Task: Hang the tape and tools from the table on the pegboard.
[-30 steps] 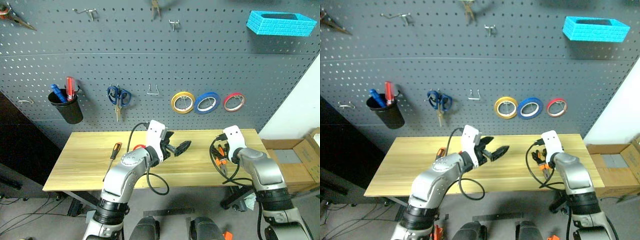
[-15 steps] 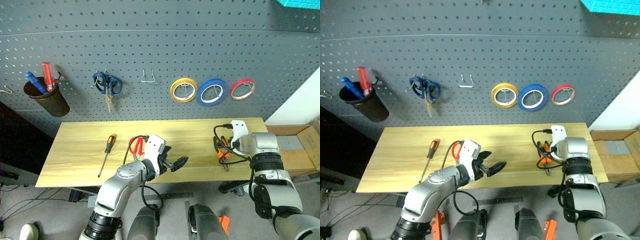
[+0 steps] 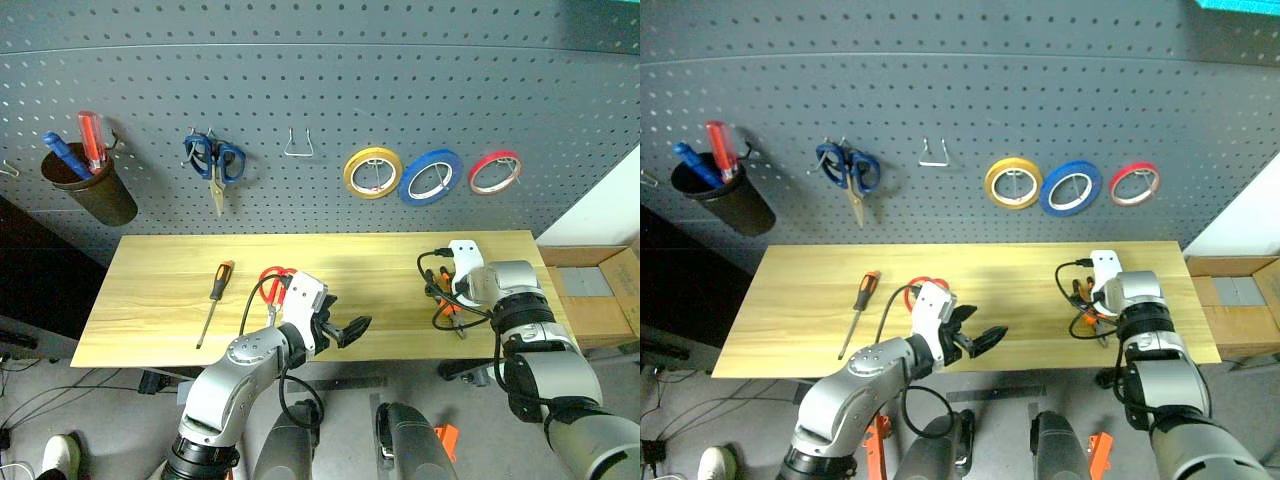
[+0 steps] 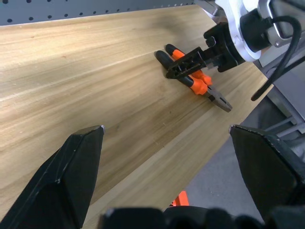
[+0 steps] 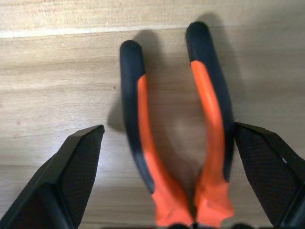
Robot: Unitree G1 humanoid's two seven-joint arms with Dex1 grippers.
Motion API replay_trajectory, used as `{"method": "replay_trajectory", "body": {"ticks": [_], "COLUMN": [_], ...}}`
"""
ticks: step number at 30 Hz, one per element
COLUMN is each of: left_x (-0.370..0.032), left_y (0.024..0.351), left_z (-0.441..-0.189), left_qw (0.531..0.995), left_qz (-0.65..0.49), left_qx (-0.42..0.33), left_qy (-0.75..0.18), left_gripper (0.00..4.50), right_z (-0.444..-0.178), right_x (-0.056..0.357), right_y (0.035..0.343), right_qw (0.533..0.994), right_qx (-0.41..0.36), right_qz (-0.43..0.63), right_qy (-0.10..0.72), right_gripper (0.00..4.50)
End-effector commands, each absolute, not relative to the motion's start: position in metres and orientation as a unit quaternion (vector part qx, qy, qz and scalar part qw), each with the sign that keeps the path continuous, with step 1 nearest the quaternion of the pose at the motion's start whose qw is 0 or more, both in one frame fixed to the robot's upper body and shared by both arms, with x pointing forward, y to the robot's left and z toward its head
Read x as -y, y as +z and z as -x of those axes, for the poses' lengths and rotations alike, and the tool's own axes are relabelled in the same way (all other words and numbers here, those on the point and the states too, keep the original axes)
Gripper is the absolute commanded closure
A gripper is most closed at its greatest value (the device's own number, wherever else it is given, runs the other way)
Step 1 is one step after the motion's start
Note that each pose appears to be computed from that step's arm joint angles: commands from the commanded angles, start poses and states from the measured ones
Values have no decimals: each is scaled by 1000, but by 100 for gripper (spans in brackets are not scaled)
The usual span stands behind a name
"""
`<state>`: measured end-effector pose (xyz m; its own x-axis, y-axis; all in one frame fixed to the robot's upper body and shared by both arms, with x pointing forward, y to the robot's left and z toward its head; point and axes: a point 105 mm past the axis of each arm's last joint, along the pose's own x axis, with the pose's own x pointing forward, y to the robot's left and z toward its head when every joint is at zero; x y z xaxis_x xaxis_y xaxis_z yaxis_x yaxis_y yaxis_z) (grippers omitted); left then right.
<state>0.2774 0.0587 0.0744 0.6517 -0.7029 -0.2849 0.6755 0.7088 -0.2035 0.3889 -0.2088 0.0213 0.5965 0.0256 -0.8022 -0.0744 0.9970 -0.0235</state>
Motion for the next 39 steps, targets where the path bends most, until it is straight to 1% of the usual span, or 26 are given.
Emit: {"method": "replay_trajectory", "body": {"ticks": [1,2,3,6,7,11,14,17,18,20,23,25,29,33,36,37,39], "left_x": [-56,-56,-57,-56,-56,-53,-54,-57,-59,-66,-76,-87,-112,-134,-150,-153,-156], "left_y": [89,89,89,90,91,93,97,99,101,108,108,110,139,166,191,197,213], "left_z": [-273,-273,-273,-276,-277,-283,-288,-291,-292,-286,-262,-249,-239,-241,-251,-255,-267], "left_qw": [909,909,909,909,909,909,909,912,914,919,923,931,959,980,988,989,989], "left_qz": [42,42,42,43,43,42,39,37,43,67,93,97,100,70,47,44,40], "left_qx": [-148,-148,-148,-146,-145,-138,-131,-125,-122,-114,-121,-118,-64,-13,38,49,77], "left_qy": [-388,-388,-388,-388,-388,-392,-393,-389,-384,-371,-354,-331,-258,-187,-141,-134,-124], "left_gripper": [0,0,0,0,0,0,0,0,0,0,0,0,0,0,0,0,0], "right_z": [-379,-378,-377,-374,-373,-374,-378,-379,-379,-372,-349,-336,-322,-327,-338,-342,-354], "right_x": [218,218,218,217,217,217,210,197,191,174,133,105,48,15,-1,-3,-6], "right_y": [8,8,7,7,7,10,21,35,43,67,102,123,172,224,269,280,311], "right_qw": [884,883,883,880,880,882,889,896,902,912,917,919,922,923,918,917,914], "right_qx": [-461,-460,-459,-460,-460,-458,-447,-419,-398,-337,-239,-173,-47,67,158,180,241], "right_qz": [69,76,85,93,91,84,58,61,69,94,104,104,63,25,22,20,22], "right_qy": [42,46,55,70,70,69,82,132,153,213,302,338,378,377,362,355,327], "right_gripper": [6,44,66,162,177,177,177,177,177,177,177,177,177,177,177,177,177]}}
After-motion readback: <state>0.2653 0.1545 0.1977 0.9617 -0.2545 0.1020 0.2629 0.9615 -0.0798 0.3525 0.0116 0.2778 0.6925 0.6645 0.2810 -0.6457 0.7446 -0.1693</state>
